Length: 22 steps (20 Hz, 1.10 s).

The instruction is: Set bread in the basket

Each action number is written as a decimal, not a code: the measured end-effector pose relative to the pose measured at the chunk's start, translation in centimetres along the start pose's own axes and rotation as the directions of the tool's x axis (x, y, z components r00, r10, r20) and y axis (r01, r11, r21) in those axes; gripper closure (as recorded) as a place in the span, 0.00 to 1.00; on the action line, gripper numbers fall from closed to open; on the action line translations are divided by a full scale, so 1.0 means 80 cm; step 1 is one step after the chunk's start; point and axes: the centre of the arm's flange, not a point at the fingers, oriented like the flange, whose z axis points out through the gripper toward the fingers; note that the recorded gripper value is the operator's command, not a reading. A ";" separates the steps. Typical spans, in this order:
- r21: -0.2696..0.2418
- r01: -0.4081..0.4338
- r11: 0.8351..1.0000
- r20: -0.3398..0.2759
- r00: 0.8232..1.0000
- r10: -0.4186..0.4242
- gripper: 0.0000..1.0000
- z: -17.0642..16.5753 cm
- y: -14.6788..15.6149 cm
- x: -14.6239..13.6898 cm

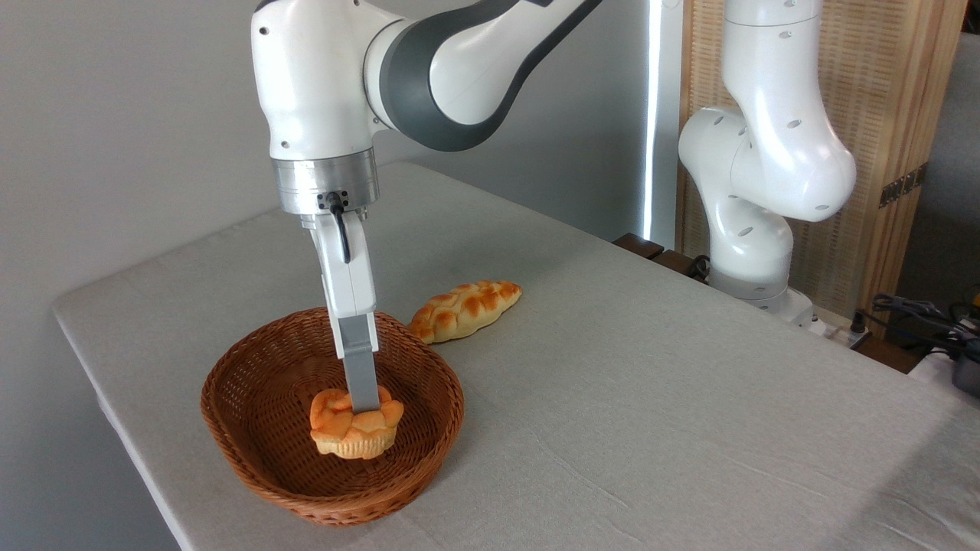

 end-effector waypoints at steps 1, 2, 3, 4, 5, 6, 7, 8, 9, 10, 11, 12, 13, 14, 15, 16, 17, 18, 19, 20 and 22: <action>-0.001 -0.005 1.000 0.004 1.000 0.005 0.00 0.002 0.000 0.000; -0.004 -0.009 1.000 0.006 1.000 0.009 0.00 0.004 0.001 0.001; -0.006 -0.013 1.000 0.007 1.000 0.013 0.00 0.007 0.001 0.001; -0.010 -0.016 1.000 0.009 1.000 0.016 0.00 0.009 0.003 0.002; -0.013 -0.019 1.000 0.010 1.000 0.019 0.00 0.011 0.004 0.004; -0.015 -0.022 1.000 0.011 1.000 0.022 0.00 0.012 0.005 0.005; -0.015 -0.023 1.000 0.011 1.000 0.024 0.00 0.013 0.006 0.006; -0.015 -0.025 1.000 0.010 1.000 0.025 0.00 0.012 0.006 0.007; -0.014 -0.020 1.000 0.006 1.000 0.020 0.00 0.010 0.006 0.008; -0.012 0.000 1.000 -0.005 1.000 0.000 0.00 0.005 0.005 0.007; -0.010 0.035 0.999 -0.026 0.999 -0.035 0.00 -0.005 0.002 0.005; -0.010 0.072 0.997 -0.050 0.996 -0.072 0.00 -0.019 -0.001 -0.001; -0.020 0.115 0.993 -0.068 0.991 -0.116 0.00 -0.034 -0.004 -0.011; -0.048 0.154 0.987 -0.072 0.985 -0.157 0.00 -0.052 -0.007 -0.026; -0.083 0.179 0.980 -0.065 0.981 -0.184 0.00 -0.070 -0.008 -0.040; -0.119 0.196 0.973 -0.052 0.978 -0.203 0.00 -0.088 -0.008 -0.052; -0.150 0.212 0.966 -0.037 0.975 -0.219 0.00 -0.106 -0.007 -0.062; -0.168 0.237 0.957 -0.026 0.969 -0.245 0.00 -0.122 -0.007 -0.068; -0.180 0.272 0.945 -0.016 0.960 -0.280 0.00 -0.136 -0.007 -0.071; -0.194 0.314 0.929 -0.010 0.947 -0.322 0.00 -0.148 -0.007 -0.073; -0.212 0.361 0.908 -0.002 0.929 -0.370 0.00 -0.158 -0.006 -0.072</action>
